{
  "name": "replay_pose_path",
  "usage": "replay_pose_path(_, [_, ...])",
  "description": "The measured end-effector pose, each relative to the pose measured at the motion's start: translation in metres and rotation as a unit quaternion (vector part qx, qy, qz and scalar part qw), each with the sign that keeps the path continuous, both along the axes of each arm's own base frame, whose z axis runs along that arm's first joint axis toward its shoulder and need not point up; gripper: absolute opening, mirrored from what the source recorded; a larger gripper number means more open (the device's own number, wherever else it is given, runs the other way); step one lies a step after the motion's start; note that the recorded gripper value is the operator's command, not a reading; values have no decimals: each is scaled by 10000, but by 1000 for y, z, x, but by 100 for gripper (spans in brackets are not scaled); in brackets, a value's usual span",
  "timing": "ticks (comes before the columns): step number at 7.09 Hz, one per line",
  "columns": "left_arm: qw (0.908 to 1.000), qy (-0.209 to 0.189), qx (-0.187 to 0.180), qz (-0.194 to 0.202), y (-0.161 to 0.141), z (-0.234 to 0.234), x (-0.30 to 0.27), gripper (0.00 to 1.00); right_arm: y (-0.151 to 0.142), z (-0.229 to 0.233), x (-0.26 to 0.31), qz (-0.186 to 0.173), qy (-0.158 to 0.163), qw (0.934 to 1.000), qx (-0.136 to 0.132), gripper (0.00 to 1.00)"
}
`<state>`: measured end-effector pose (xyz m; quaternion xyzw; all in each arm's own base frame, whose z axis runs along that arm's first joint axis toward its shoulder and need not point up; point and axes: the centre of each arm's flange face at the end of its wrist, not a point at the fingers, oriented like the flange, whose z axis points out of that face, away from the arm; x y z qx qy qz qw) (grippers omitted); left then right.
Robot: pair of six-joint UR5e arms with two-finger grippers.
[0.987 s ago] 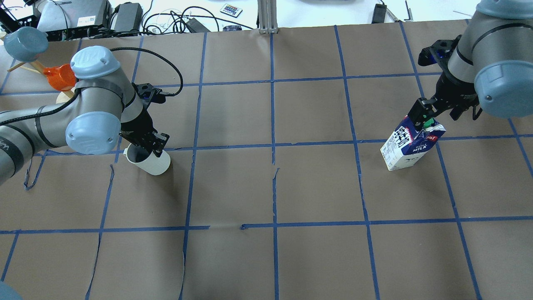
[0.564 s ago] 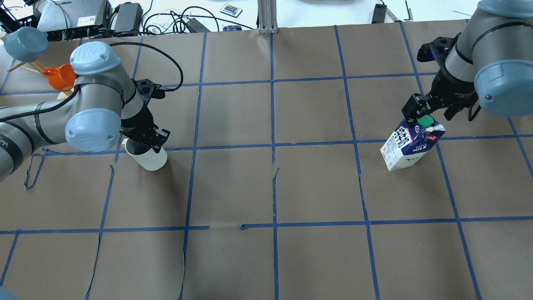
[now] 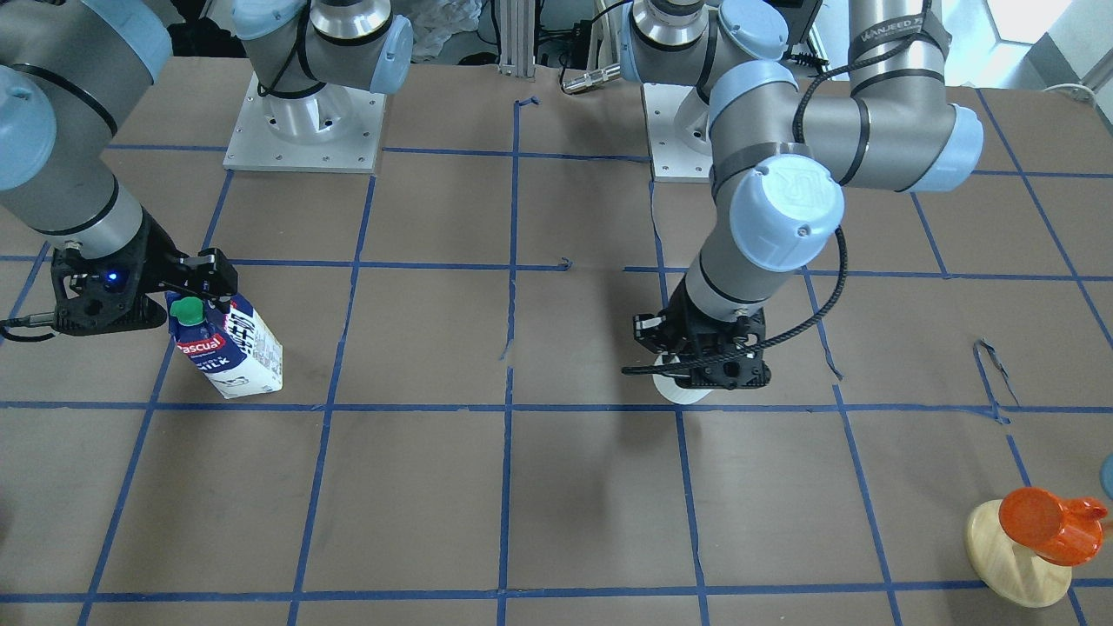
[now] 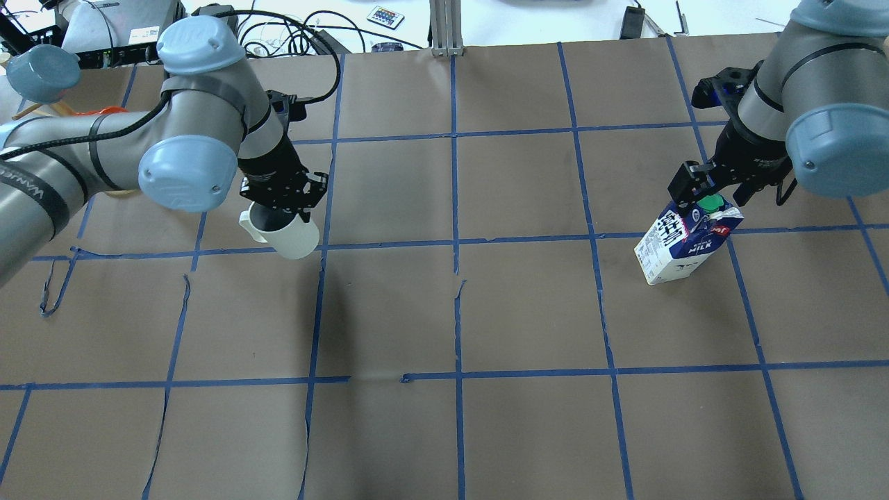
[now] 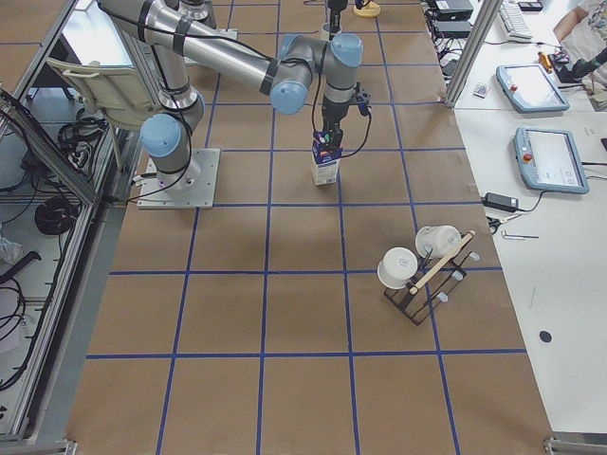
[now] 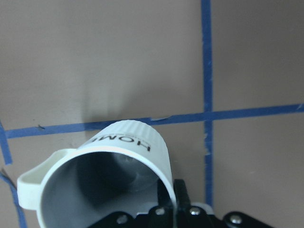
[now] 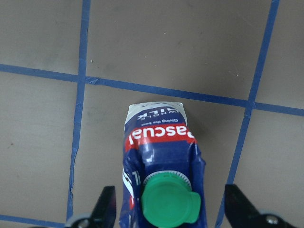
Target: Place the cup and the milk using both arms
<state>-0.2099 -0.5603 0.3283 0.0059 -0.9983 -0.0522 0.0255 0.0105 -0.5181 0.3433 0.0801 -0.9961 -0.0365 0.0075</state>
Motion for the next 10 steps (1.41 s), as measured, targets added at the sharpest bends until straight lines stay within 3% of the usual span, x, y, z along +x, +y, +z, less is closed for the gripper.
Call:
replay_pose_path(1, [10000,2,65,-48,6,-2,-53,0,0,-1,0,-9,-1,10000,17,77])
replay_pose_path(3, [9998,50,164,-81,30,-27,-143,0,0,-3,0,-10,8,10000,31,55])
replay_pose_path(4, [9994,83,288,-165,43,-45,-173,0,0,-4,-1,-7,21,10000,37,52])
replay_pose_path(5, [9991,86,350,-234,49,-59,-189,21,0,-5,-1,-16,23,10000,41,43])
replay_pose_path(6, [9990,70,345,-269,50,-70,-196,99,-1,-4,-1,-34,16,10000,35,42])
replay_pose_path(10, [9995,-70,171,-269,45,-64,-193,100,-3,7,-1,-83,44,9999,-53,39])
